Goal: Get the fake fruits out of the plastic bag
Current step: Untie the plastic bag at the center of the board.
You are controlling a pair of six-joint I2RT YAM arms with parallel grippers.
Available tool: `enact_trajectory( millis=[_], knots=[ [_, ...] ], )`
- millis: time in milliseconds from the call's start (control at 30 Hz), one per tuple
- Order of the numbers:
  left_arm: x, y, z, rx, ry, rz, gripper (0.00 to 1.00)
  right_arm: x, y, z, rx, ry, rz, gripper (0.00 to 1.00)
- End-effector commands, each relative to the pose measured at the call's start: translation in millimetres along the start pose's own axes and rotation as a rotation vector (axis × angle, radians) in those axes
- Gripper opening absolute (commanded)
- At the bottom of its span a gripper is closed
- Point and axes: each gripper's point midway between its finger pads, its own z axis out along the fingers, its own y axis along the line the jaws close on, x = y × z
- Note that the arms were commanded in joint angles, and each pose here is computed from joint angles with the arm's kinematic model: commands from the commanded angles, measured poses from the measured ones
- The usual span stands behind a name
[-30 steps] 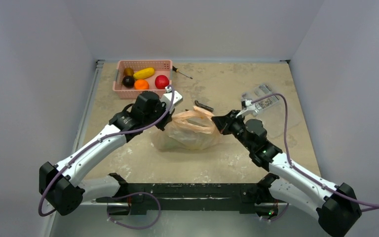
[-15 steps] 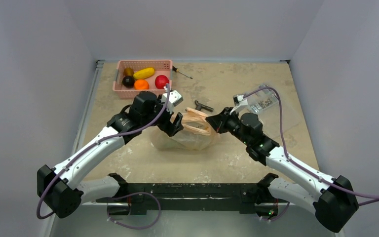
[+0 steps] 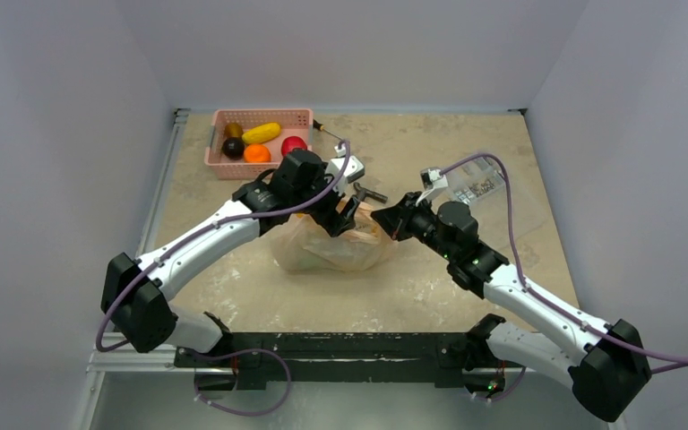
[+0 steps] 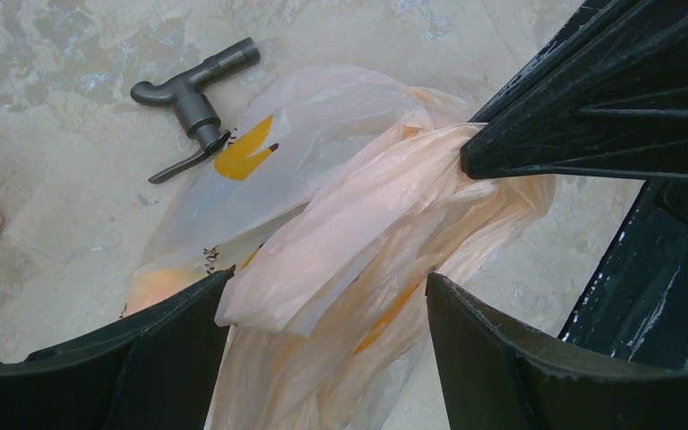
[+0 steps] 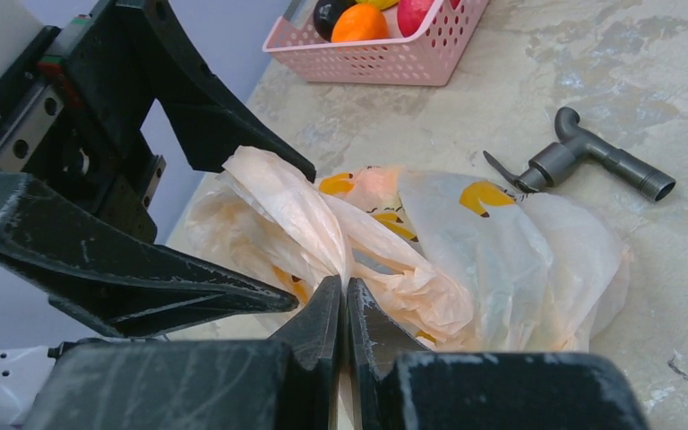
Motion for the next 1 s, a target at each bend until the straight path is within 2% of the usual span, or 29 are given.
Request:
enact_trajectory(
  millis=[0,67,133,200,267,367,400,467,567,600,733,800,867,967],
  knots=[
    [-12,-2,9,0.029,-0.032,0.023,0.76,-17,13,-1,-0.037,-0.046,0.027,0.00],
    [-10,2,10,0.007,-0.007,0.007,0.68,-17,11,-2,-0.022,-0.056,0.054,0.00],
    [-12,7,8,-0.022,-0.006,0.006,0.53,-18,8,-5,-0.007,-0.079,0.106,0.00],
    [-14,12,3,-0.054,-0.014,0.018,0.32,-14,-1,-8,0.024,-0.102,0.173,0.00],
    [-17,25,-7,-0.147,-0.035,0.017,0.03,-14,-22,-14,0.130,-0.153,0.267,0.00],
    [-20,43,-29,-0.279,-0.086,0.020,0.00,0,-71,-33,0.369,-0.241,0.505,0.00],
    [-22,46,-36,-0.310,-0.113,0.017,0.00,1,-79,-40,0.400,-0.279,0.553,0.00],
    [-25,47,-46,-0.332,-0.177,0.012,0.00,1,-84,-45,0.410,-0.300,0.546,0.00],
    [-33,45,-60,-0.348,-0.243,-0.004,0.00,2,-82,-41,0.421,-0.250,0.449,0.01],
    [-35,46,-63,-0.354,-0.257,-0.005,0.00,3,-80,-38,0.419,-0.218,0.392,0.04],
    [-39,43,-67,-0.344,-0.285,0.000,0.00,7,-69,-22,0.363,-0.093,0.161,0.26],
    [-40,40,-65,-0.328,-0.284,-0.025,0.00,11,-72,-18,0.393,-0.015,0.070,0.35],
    [-40,38,-62,-0.310,-0.276,-0.028,0.00,9,-68,-15,0.383,0.053,-0.036,0.38],
    [-41,35,-61,-0.294,-0.275,-0.025,0.00,3,-60,-8,0.362,0.103,-0.102,0.58]
  ],
)
